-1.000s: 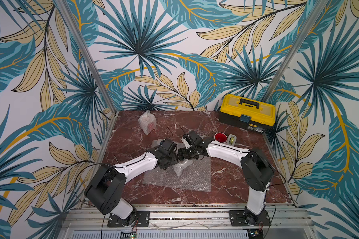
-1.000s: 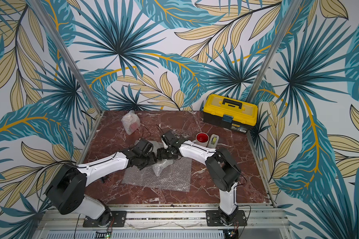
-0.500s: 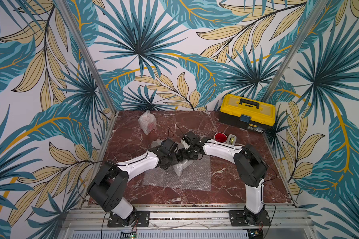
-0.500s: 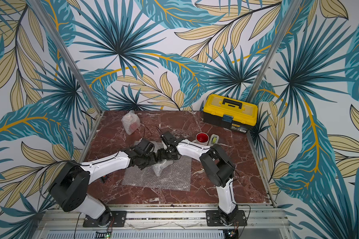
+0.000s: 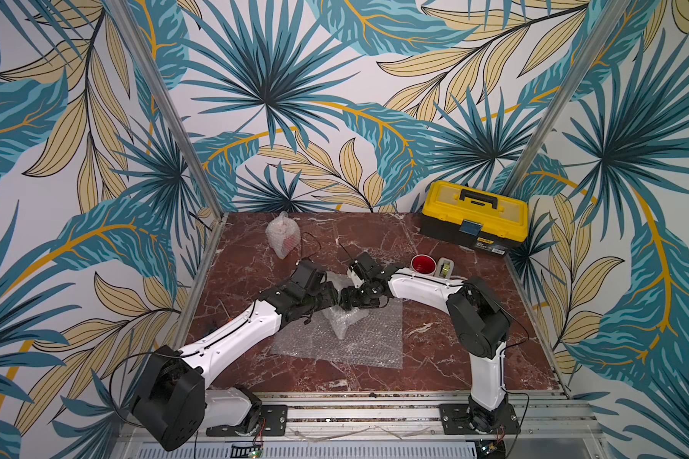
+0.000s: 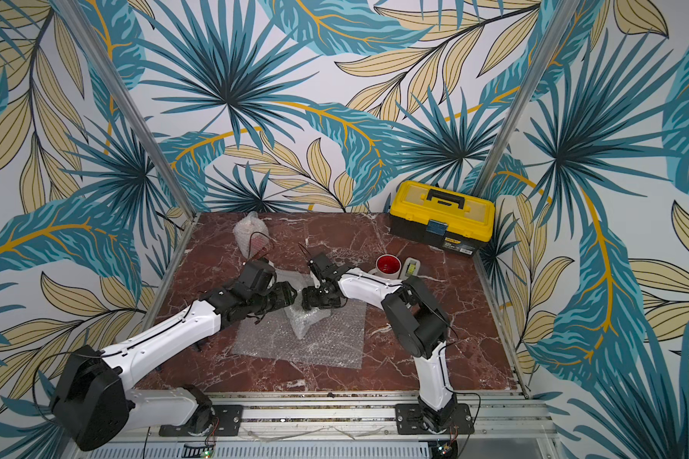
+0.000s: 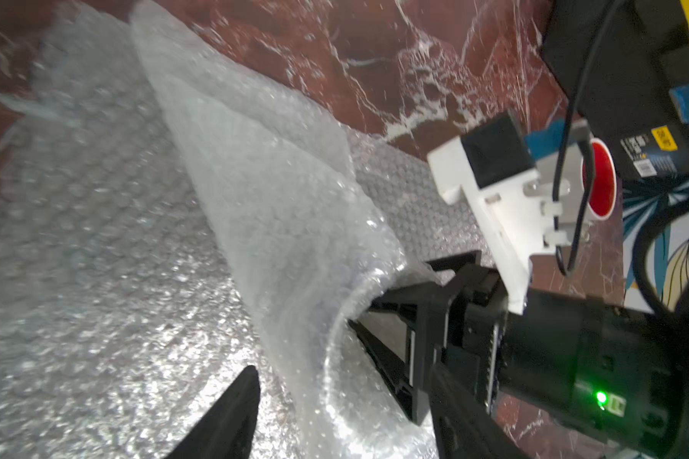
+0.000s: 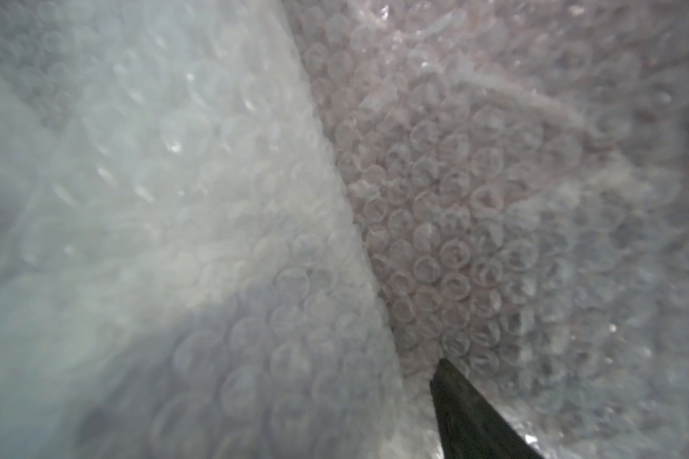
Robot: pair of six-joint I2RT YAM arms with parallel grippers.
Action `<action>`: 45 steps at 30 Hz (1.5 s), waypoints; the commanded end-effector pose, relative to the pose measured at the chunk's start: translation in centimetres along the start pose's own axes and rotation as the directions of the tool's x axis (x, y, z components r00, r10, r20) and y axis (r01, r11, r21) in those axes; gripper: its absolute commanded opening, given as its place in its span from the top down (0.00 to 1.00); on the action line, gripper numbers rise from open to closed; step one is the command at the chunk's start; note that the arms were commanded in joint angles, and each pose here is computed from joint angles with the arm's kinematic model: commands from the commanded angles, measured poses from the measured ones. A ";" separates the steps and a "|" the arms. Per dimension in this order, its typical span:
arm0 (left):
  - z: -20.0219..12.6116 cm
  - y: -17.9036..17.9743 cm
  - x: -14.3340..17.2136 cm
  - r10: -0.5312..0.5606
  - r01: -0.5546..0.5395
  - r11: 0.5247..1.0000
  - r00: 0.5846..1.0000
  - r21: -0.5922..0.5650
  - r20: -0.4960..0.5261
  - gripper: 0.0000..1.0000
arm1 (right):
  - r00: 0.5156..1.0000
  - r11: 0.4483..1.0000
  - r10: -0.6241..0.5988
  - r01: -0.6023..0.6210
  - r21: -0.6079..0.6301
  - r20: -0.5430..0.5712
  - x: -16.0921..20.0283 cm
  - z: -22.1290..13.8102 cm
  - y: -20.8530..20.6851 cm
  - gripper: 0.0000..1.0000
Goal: Wrap mugs in bubble wrap
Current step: Wrap the mug in bubble wrap.
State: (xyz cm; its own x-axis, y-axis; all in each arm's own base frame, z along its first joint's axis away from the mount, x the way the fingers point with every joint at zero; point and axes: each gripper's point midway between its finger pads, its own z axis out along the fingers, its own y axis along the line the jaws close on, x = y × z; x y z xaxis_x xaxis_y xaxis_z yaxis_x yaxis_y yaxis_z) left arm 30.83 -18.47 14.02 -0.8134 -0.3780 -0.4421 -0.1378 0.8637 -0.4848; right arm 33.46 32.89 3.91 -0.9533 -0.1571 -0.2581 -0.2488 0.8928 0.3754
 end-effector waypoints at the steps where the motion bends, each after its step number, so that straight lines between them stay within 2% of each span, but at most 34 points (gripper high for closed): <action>1: 0.3 3.1 -2.0 -0.070 0.076 0.994 0.994 -0.083 0.079 0.31 | 0.996 0.998 0.014 -0.008 0.069 -0.089 2.5 2.0 -1.8 0.26; 3: 0.7 4.2 -3.5 -0.112 0.122 0.987 0.989 -0.103 0.093 0.31 | 0.996 0.998 0.012 -0.006 0.070 -0.089 2.5 1.9 -1.8 0.26; 6: 1.9 4.2 -4.8 -0.159 0.161 0.985 0.986 -0.063 0.042 0.30 | 0.996 0.998 0.007 -0.001 0.068 -0.090 2.5 1.8 -1.7 0.26; 10: 3.8 4.8 -5.7 -0.196 0.195 0.979 0.981 -0.055 0.005 0.40 | 0.996 0.997 0.003 0.004 0.071 -0.088 2.3 1.6 -1.6 0.26; 15: 6.0 5.3 -6.5 -0.224 0.224 0.974 0.974 -0.011 -0.011 0.41 | 0.996 0.997 0.001 0.006 0.071 -0.089 2.3 1.6 -1.6 0.26; 18: 6.9 4.5 -7.6 -0.226 0.226 0.973 0.974 0.055 -0.002 0.41 | 0.996 0.997 0.000 0.007 0.074 -0.093 2.4 1.6 -1.7 0.26; 24: 8.8 6.0 -8.2 -0.245 0.245 0.969 0.969 0.018 -0.015 0.48 | 0.996 0.997 -0.001 0.007 0.073 -0.093 2.3 1.6 -1.6 0.26; 30: 10.2 7.5 -8.8 -0.250 0.250 0.968 0.968 0.002 -0.025 0.49 | 0.996 0.998 0.000 0.007 0.067 -0.093 2.2 1.5 -1.4 0.26; 39: 11.3 7.3 -9.8 -0.241 0.242 0.969 0.970 0.041 -0.030 0.55 | 0.995 0.998 -0.001 0.008 0.069 -0.098 2.3 1.6 -1.5 0.26; 45: 12.2 7.2 -10.0 -0.245 0.247 0.967 0.969 0.056 -0.043 0.67 | 0.994 0.998 0.001 0.006 0.070 -0.105 2.4 1.7 -1.6 0.27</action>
State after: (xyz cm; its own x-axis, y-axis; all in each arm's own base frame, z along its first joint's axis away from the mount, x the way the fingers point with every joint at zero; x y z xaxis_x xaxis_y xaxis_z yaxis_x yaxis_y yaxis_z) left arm 42.99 -12.38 4.48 -0.7855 -0.5703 -0.2402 -0.3478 0.7279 -0.5909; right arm 33.31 32.78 3.88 -0.9562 -0.1689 -0.2391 -0.2494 0.8977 0.3633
